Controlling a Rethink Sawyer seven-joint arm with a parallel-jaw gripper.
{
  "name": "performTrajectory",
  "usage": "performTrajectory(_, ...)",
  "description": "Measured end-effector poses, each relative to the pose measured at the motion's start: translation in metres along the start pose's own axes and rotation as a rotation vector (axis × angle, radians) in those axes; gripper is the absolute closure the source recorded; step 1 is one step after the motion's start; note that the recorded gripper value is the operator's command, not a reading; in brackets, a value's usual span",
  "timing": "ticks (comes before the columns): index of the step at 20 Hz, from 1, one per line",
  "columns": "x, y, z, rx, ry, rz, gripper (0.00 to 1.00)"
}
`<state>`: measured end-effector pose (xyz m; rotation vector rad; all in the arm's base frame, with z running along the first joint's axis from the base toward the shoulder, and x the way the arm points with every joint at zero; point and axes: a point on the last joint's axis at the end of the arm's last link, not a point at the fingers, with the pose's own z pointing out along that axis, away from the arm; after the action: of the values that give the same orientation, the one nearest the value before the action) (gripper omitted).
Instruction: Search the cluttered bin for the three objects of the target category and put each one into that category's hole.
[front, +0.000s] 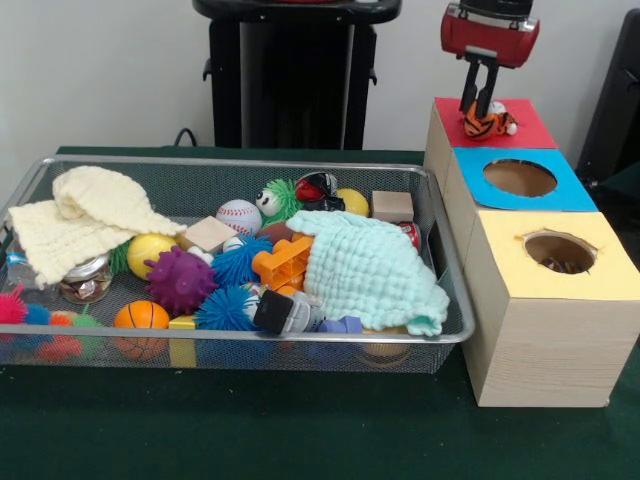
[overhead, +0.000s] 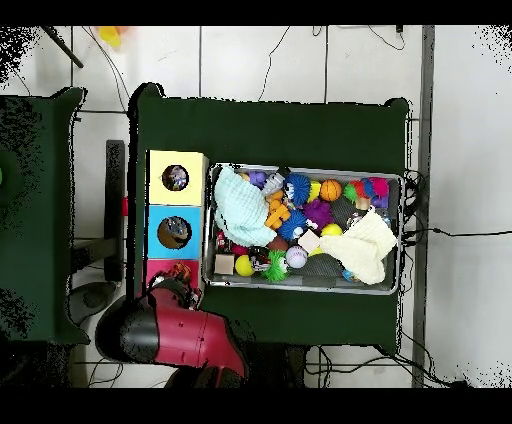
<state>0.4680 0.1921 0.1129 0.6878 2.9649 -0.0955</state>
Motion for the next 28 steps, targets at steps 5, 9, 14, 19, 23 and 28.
performTrajectory(5, 0.003, 0.003, 0.0, -0.004, -0.014, -0.011, 1.0)
performTrajectory(9, 0.007, 0.007, -0.001, -0.006, -0.017, -0.022, 1.0)
performTrajectory(14, 0.011, 0.005, -0.001, -0.005, -0.013, -0.022, 1.0)
performTrajectory(19, 0.02, 0.007, -0.002, -0.016, 0.001, -0.026, 1.0)
performTrajectory(23, 0.03, 0.006, -0.001, -0.018, 0.022, -0.03, 1.0)
performTrajectory(28, 0.036, 0.003, 0.002, -0.021, 0.025, -0.03, 1.0)
